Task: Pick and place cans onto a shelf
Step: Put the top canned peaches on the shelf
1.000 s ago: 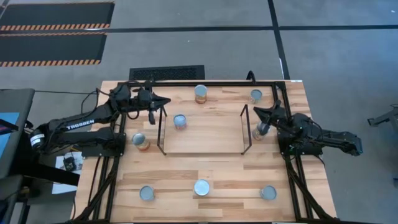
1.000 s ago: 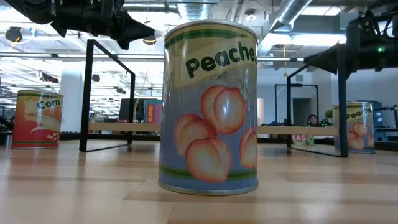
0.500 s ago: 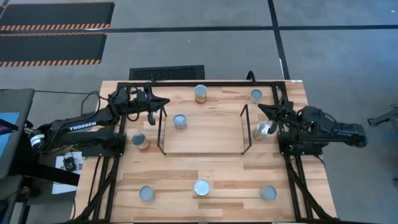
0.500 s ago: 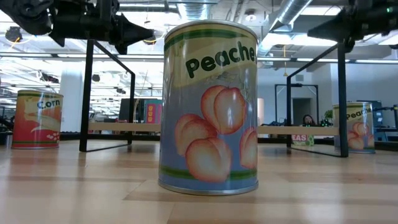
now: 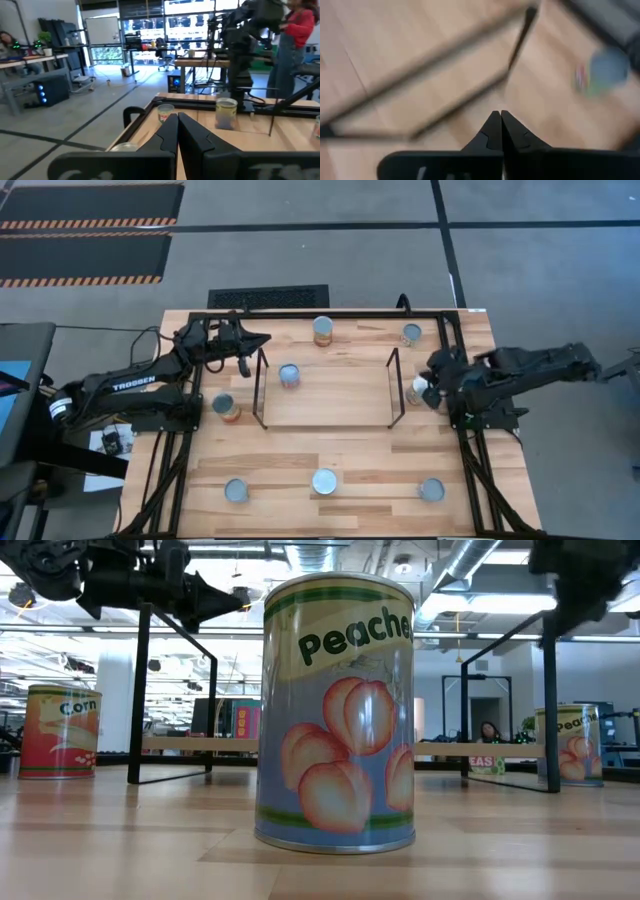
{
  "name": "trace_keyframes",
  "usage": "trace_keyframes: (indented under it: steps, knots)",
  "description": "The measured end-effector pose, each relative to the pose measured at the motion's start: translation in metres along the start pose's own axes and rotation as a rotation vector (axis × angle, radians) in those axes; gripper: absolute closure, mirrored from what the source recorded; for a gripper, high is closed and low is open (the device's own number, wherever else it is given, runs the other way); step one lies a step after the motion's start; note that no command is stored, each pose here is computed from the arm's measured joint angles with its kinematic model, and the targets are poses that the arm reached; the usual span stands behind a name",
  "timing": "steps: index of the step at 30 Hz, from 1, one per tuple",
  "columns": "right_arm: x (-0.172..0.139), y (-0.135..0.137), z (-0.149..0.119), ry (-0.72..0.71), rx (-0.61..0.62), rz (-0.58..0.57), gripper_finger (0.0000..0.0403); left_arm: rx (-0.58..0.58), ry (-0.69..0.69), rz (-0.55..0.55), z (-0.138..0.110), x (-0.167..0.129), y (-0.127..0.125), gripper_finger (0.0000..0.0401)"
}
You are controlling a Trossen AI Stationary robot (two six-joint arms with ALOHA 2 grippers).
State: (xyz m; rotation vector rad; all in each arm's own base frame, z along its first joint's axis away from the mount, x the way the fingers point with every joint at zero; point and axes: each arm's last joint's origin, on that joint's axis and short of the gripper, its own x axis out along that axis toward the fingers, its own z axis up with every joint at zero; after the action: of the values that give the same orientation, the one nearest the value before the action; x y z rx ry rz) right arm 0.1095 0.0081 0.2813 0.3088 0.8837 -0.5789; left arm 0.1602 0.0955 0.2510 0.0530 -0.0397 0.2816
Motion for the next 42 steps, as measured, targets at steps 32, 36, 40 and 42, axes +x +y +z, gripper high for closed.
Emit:
trace_keyframes:
  steps: [32, 36, 40, 42]
  knots:
    - [0.062, 0.021, -0.018, 0.384, -0.199, -0.141, 0.0264, -0.011, 0.067, -0.015, -0.007, -0.001, 0.003, 0.0401]
    - [0.063, 0.022, -0.018, 0.387, -0.219, -0.135, 0.0275, -0.011, 0.067, -0.015, -0.007, -0.001, 0.003, 0.0401]
    - [0.064, 0.022, -0.017, 0.397, -0.213, -0.131, 0.0284, -0.011, 0.067, -0.015, -0.007, -0.001, 0.003, 0.0401]
    - [0.066, 0.021, -0.016, 0.407, -0.206, -0.129, 0.0286, -0.011, 0.067, -0.015, -0.007, -0.001, 0.003, 0.0401]
